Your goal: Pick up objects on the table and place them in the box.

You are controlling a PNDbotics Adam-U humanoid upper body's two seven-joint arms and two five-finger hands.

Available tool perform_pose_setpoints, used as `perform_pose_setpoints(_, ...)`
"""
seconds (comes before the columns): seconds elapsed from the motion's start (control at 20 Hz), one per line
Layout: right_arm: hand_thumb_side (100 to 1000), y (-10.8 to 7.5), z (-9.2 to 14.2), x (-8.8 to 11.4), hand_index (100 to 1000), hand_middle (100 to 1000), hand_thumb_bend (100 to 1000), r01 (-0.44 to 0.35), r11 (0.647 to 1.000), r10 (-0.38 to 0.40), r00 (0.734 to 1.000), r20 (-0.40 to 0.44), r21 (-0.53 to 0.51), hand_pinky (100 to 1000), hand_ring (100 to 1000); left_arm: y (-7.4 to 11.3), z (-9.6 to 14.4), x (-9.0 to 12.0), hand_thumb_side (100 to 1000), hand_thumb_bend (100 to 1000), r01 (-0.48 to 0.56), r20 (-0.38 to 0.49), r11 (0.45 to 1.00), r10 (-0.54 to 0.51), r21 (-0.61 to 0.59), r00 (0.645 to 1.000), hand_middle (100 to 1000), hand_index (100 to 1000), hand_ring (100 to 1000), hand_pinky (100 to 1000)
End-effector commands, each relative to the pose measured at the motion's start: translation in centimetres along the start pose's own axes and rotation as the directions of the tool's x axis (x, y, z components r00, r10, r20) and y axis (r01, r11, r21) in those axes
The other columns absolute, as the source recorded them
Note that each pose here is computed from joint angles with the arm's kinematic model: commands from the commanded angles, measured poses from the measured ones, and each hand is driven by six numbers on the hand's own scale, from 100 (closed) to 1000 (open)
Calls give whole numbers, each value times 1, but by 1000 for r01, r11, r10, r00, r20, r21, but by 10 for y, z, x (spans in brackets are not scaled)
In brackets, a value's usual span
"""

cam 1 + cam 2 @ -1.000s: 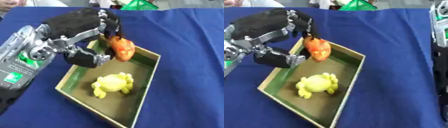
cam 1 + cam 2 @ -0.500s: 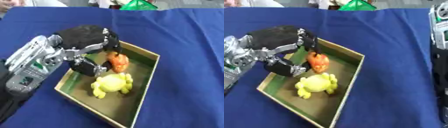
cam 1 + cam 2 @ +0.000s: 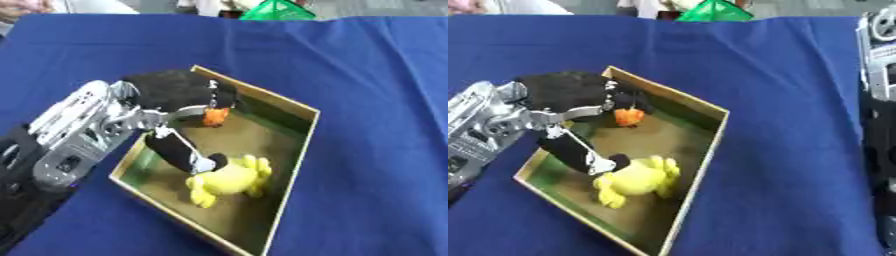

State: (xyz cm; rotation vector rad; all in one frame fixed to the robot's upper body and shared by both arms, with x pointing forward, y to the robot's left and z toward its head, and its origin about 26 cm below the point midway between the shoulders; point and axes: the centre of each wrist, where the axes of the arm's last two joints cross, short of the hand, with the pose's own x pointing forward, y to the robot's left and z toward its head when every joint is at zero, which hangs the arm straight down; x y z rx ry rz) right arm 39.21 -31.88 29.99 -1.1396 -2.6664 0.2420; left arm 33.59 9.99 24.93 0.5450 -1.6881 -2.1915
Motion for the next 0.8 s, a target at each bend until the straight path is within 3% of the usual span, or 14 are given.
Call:
perform_pose_setpoints(0.05, 584, -11, -12, 4, 859, 766, 248, -11, 1000, 12, 999, 37, -26, 736, 739, 12, 12, -2, 582, 437, 35, -32, 999, -34, 38, 999, 862, 955, 839, 742)
perform_pose_setpoints(0.1, 582, -12, -11, 4, 859, 766, 249, -12, 1000, 13, 999, 38, -26, 736, 740, 14, 16, -1, 556, 372, 37, -40, 998, -34, 59, 999, 852, 946, 830, 730)
perform_pose_setpoints(0.2, 581, -14, -11, 4, 858, 766, 251, -15, 1000, 16, 999, 41, -27, 736, 740, 22, 27, -1, 538, 338, 32, -55, 991, -25, 126, 998, 844, 938, 823, 721)
perform_pose_setpoints(0.25, 577, -14, -11, 4, 858, 766, 254, -17, 999, 19, 999, 42, -28, 737, 741, 27, 34, 0, 530, 238, 27, -60, 985, -17, 168, 998, 826, 921, 806, 696)
perform_pose_setpoints(0.3, 577, -15, -11, 4, 858, 766, 254, -20, 999, 21, 999, 44, -30, 737, 741, 32, 41, 1, 530, 238, 19, -66, 977, -5, 211, 998, 826, 921, 806, 696)
perform_pose_setpoints(0.4, 571, -16, -11, 4, 857, 766, 259, -24, 999, 25, 999, 47, -32, 737, 743, 44, 56, 5, 565, 105, 3, -67, 953, 18, 304, 998, 805, 902, 786, 669)
perform_pose_setpoints(0.6, 557, -17, -14, 6, 856, 766, 271, -28, 999, 30, 998, 63, -39, 740, 747, 61, 82, 3, 597, 125, -34, -63, 884, 72, 467, 995, 787, 893, 769, 648)
perform_pose_setpoints(0.65, 552, -17, -15, 7, 855, 766, 278, -29, 999, 31, 997, 69, -40, 743, 749, 63, 87, -1, 634, 153, -47, -66, 866, 92, 498, 994, 785, 893, 766, 645)
perform_pose_setpoints(0.7, 546, -17, -16, 8, 854, 767, 284, -30, 999, 33, 996, 77, -40, 746, 751, 64, 92, -4, 777, 100, -62, -69, 847, 116, 529, 991, 786, 895, 767, 647)
perform_pose_setpoints(0.75, 542, -17, -18, 8, 853, 766, 288, -31, 999, 34, 996, 86, -40, 749, 753, 65, 98, -8, 636, 211, -78, -70, 825, 141, 560, 988, 788, 897, 769, 650)
perform_pose_setpoints(0.8, 541, -17, -19, 9, 853, 766, 289, -31, 999, 35, 995, 93, -42, 749, 753, 65, 103, -12, 634, 215, -91, -70, 803, 163, 589, 984, 788, 897, 769, 650)
